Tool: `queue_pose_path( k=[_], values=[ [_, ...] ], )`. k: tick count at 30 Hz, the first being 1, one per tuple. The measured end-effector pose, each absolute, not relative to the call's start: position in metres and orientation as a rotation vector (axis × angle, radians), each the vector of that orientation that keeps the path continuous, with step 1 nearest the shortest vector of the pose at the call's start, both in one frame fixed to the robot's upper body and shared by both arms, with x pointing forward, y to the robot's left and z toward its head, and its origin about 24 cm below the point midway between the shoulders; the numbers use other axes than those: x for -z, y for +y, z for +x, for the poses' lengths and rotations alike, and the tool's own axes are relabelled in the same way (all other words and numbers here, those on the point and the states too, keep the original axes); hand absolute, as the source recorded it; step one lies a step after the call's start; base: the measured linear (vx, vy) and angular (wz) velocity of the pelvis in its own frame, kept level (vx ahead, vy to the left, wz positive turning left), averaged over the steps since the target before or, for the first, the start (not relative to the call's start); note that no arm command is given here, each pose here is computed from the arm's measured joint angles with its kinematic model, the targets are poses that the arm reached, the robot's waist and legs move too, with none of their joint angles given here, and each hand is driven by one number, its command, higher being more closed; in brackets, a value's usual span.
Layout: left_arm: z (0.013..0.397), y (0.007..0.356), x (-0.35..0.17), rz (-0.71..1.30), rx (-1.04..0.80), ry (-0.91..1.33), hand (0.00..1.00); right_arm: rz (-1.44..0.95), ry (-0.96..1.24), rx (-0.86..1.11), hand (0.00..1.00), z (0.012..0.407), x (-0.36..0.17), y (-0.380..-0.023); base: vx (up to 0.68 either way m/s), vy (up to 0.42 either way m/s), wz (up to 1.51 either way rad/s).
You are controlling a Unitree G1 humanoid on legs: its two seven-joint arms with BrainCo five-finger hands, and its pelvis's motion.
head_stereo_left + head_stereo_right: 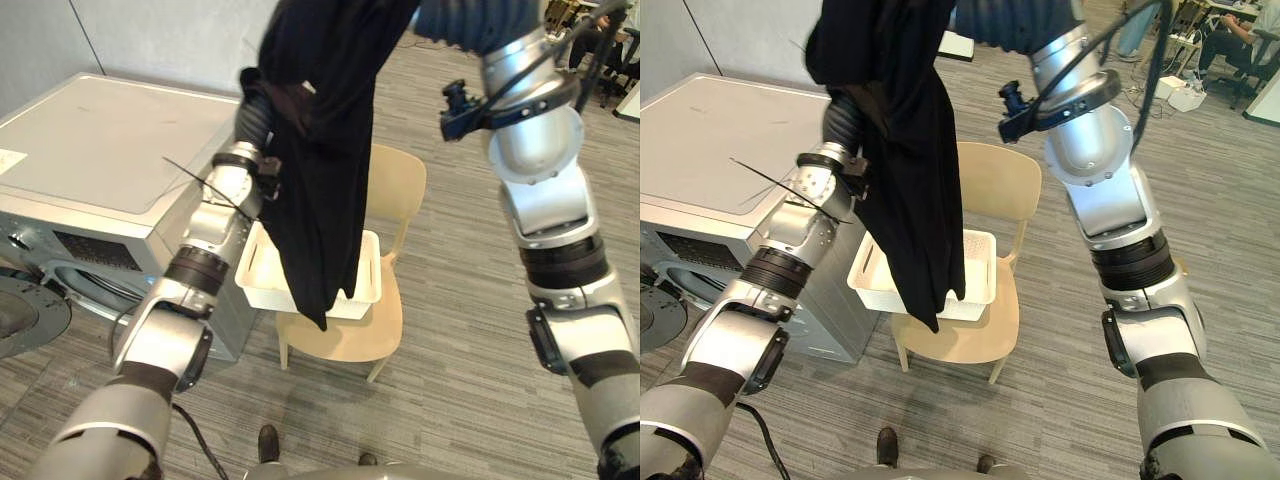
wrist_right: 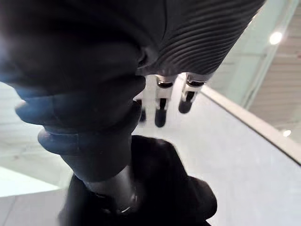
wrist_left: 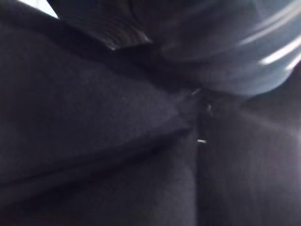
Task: Pick up the laundry basket with both hands and put the clothes into the washing machine.
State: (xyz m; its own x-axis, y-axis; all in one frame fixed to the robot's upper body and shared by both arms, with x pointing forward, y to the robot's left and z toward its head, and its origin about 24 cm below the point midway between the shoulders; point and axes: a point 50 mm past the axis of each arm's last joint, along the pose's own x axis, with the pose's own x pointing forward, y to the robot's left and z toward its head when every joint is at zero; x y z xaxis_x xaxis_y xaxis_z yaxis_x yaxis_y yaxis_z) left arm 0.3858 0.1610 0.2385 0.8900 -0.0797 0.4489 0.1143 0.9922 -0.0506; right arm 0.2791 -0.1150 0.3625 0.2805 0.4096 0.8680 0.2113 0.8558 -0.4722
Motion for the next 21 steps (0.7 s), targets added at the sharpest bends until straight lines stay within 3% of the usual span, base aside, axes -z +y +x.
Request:
queue_pose_path(
  k=[11, 21],
  values=[
    [0.36, 0.252, -0.23, -0.108, -0.194, -0.509, 1.0, -0.655, -1.065, 0.059, 0.0, 0.287, -0.319, -0.188, 0.0, 0.0, 0.0],
    [0.324, 0.287, -0.25, -0.122, -0.308, -0.676, 1.0, -0.712, -0.788, 0.198, 0.0, 0.294, -0.266, -0.236, 0.0, 0.008, -0.02]
  ],
)
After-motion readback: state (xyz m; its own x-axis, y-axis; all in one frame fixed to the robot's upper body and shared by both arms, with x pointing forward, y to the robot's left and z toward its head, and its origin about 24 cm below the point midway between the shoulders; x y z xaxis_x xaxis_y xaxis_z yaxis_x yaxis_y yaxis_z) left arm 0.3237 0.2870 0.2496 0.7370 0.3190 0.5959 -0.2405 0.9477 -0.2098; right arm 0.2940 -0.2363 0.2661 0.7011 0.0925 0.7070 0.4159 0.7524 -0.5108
